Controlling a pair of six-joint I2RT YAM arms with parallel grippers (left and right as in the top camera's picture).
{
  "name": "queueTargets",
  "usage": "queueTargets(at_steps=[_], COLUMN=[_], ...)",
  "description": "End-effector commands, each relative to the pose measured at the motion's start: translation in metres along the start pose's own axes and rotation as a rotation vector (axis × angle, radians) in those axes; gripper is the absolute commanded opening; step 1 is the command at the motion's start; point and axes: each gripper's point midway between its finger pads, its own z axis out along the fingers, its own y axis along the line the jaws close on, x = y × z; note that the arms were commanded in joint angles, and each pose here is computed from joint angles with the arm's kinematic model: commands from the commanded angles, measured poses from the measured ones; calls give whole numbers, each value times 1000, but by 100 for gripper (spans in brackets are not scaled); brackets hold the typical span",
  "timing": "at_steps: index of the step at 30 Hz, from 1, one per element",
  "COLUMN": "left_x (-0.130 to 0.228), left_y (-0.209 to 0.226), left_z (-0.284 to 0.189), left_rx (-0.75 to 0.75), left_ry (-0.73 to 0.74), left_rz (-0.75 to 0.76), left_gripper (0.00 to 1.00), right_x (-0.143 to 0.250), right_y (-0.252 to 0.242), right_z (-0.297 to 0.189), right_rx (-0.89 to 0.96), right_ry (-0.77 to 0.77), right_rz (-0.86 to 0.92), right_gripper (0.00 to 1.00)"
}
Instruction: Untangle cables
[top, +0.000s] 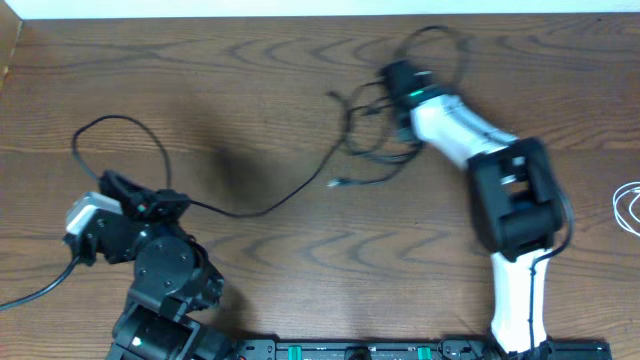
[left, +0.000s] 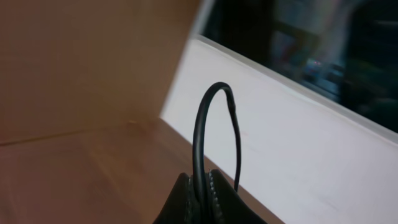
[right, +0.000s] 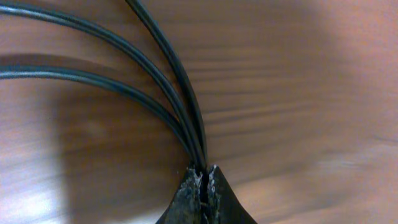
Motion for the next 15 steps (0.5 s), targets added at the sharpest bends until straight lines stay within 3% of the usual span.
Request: queueTargets(at_steps=[1, 8, 12, 15], left_x=[-18, -20, 16, 64], left_y=[29, 67, 68, 63], left_z=[8, 38, 76, 103], left_rx=[-150, -338, -311, -238], left_ry=[-80, -110, 24, 199], left_rz=[39, 120, 194, 210], left_gripper=[8, 8, 8, 8], right_x=[26, 54, 61, 61], right_y=[-103, -183, -200, -202], right_z=[42, 70, 74, 74], right_rx=[150, 19, -26, -36], right_ry=[144, 269, 284, 284], right_rz=[153, 278, 342, 346], right_gripper=[1, 1, 1, 1])
